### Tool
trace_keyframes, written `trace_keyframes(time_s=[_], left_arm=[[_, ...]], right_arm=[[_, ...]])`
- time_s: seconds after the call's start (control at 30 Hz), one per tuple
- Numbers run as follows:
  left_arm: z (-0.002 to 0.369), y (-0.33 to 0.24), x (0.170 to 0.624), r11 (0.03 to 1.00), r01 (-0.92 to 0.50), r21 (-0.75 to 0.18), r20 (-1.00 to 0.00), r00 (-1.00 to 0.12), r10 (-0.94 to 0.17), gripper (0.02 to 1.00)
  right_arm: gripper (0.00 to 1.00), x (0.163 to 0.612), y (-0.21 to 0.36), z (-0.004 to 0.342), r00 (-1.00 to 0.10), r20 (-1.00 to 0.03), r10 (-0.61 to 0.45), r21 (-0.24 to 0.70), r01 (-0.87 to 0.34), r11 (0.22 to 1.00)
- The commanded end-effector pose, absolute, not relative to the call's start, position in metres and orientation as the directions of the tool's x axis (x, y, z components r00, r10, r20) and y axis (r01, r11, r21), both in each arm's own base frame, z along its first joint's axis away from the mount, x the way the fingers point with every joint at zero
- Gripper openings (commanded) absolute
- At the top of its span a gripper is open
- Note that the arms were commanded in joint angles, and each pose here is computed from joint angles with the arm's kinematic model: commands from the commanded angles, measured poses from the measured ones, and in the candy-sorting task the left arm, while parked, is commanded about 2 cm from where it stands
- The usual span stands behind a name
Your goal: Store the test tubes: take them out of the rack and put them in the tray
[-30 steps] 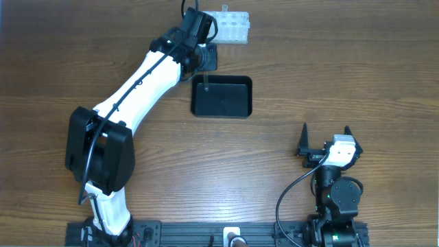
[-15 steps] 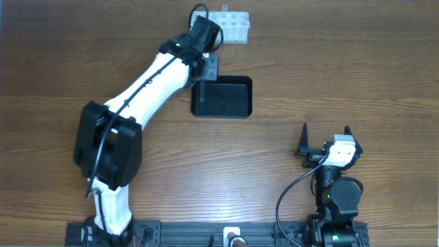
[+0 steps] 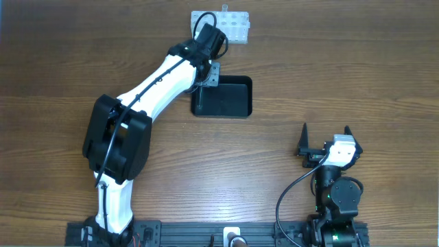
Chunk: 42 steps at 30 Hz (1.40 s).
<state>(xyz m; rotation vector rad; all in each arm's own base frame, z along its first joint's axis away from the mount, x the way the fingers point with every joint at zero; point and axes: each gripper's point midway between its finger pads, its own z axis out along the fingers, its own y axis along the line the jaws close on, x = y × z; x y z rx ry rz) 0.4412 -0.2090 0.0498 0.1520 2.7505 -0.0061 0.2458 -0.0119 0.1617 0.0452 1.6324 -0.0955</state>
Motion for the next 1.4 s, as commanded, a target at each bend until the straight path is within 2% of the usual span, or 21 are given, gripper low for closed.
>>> trace_keyframes(time_s=[0.03,0.53,0.7,0.83,0.87,0.9,1.07,1.2,1.27,1.33,1.37,1.4], left_arm=[[0.044,-0.204,0.439,0.992,0.115,0.045,-0.361,-0.924,0.124,0.047],[0.032,-0.204,0.435,0.991,0.120,0.057,-0.331,-0.934,0.132,0.091],[0.032,-0.204,0.435,0.991,0.120,0.056,-0.331,-0.934,0.132,0.251],[0.033,-0.204,0.435,0.991,0.119,0.055,-0.333,-0.934,0.131,0.270],[0.033,-0.205,0.435,0.991,0.121,0.052,-0.332,-0.934,0.131,0.321],[0.035,-0.205,0.435,0.991,0.121,0.049,-0.335,-0.933,0.130,0.323],[0.061,-0.209,0.440,0.993,0.121,0.016,-0.389,-0.914,0.117,0.356],[0.108,-0.214,0.453,0.993,0.115,-0.029,-0.508,-0.857,0.085,0.389],[0.140,-0.213,0.464,0.994,0.098,-0.038,-0.597,-0.800,0.056,0.435],[0.165,-0.210,0.477,0.997,0.070,-0.036,-0.675,-0.737,0.027,0.617],[0.183,-0.207,0.487,0.999,0.044,-0.032,-0.731,-0.683,0.007,0.781],[0.193,-0.205,0.494,0.999,0.023,-0.033,-0.763,-0.646,-0.010,0.840]], right_arm=[[0.993,0.246,-0.012,0.160,-0.064,-0.998,-0.026,-0.032,0.087,0.996],[0.991,0.246,-0.012,0.160,-0.064,-0.998,-0.026,-0.032,0.087,0.996],[0.993,0.246,-0.012,0.160,-0.064,-0.998,-0.026,-0.032,0.087,0.996],[0.993,0.246,-0.012,0.160,-0.064,-0.998,-0.026,-0.032,0.087,0.996],[0.993,0.246,-0.012,0.160,-0.064,-0.998,-0.026,-0.032,0.087,0.996],[0.991,0.246,-0.012,0.160,-0.064,-0.998,-0.026,-0.032,0.087,0.996],[0.993,0.246,-0.012,0.160,-0.064,-0.998,-0.026,-0.032,0.087,0.996],[0.993,0.246,-0.012,0.160,-0.064,-0.998,-0.026,-0.032,0.087,0.996],[0.993,0.246,-0.012,0.160,-0.064,-0.998,-0.026,-0.032,0.087,0.996],[0.991,0.246,-0.012,0.160,-0.064,-0.998,-0.026,-0.032,0.087,0.996],[0.991,0.246,-0.012,0.160,-0.064,-0.998,-0.026,-0.032,0.087,0.996],[0.991,0.246,-0.012,0.160,-0.064,-0.998,-0.026,-0.032,0.087,0.996]])
